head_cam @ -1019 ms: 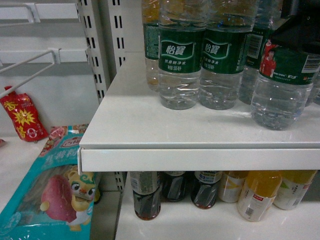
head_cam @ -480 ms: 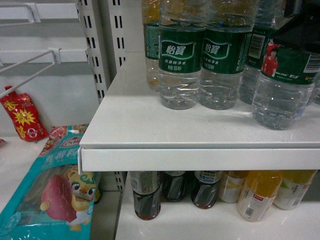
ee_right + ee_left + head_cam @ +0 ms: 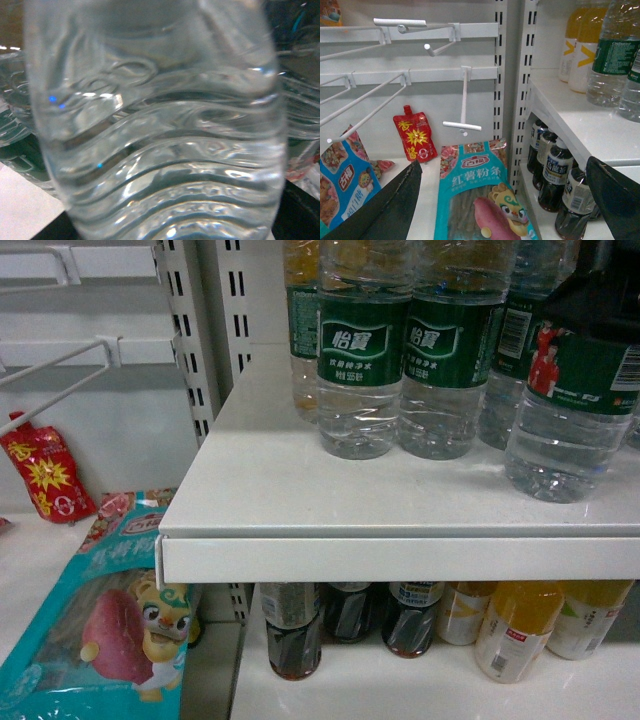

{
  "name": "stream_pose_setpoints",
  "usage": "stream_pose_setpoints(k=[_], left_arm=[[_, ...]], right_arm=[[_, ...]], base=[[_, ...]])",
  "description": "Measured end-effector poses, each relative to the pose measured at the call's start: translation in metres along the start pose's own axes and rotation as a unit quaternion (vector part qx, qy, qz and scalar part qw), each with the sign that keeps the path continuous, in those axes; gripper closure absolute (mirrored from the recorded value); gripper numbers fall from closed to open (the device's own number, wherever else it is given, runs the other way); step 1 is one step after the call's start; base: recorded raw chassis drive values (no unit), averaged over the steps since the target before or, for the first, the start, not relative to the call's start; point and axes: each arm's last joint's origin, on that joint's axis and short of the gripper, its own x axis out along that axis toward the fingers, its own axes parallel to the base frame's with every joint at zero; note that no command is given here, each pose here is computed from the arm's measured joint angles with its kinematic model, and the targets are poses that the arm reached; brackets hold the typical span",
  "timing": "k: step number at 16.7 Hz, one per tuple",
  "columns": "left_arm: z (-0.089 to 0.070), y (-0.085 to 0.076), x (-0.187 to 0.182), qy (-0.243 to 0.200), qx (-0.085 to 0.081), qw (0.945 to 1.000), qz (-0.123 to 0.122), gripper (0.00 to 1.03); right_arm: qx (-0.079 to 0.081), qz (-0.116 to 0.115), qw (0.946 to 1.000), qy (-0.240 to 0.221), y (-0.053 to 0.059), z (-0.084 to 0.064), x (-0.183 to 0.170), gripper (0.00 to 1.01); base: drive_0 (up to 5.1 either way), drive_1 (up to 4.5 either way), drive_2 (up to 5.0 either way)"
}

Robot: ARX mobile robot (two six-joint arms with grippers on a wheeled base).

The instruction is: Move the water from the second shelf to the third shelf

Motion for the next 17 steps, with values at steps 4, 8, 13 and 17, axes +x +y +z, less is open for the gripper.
stream_pose_setpoints(k=[4,8,13,17], left_arm=[[0.0,0.0,0.0,0.0,0.0,1.0,0.0,0.05],[0.0,0.0,0.0,0.0,0.0,1.0,0.0,0.05],[0.0,0.0,0.0,0.0,0.0,1.0,0.0,0.05],[0.0,0.0,0.0,0.0,0.0,1.0,0.0,0.05]], right_arm=[[0.002,-0.005,0.9999,-0.013,-0.003,0.005,-0.004,0.04],[0.002,-0.004,0.9999,-0.009,-0.003,0.005,-0.004,0.03],[0.002,-0.005,1.0,-0.008,-0.002,0.007,-0.01,0.03],[0.002,-0.005,0.9999,-0.01,-0.003,0.006,-0.021,0.03]], base=[[0.0,0.0,0.0],[0.0,0.0,0.0],[0.0,0.0,0.0],[0.0,0.0,0.0]])
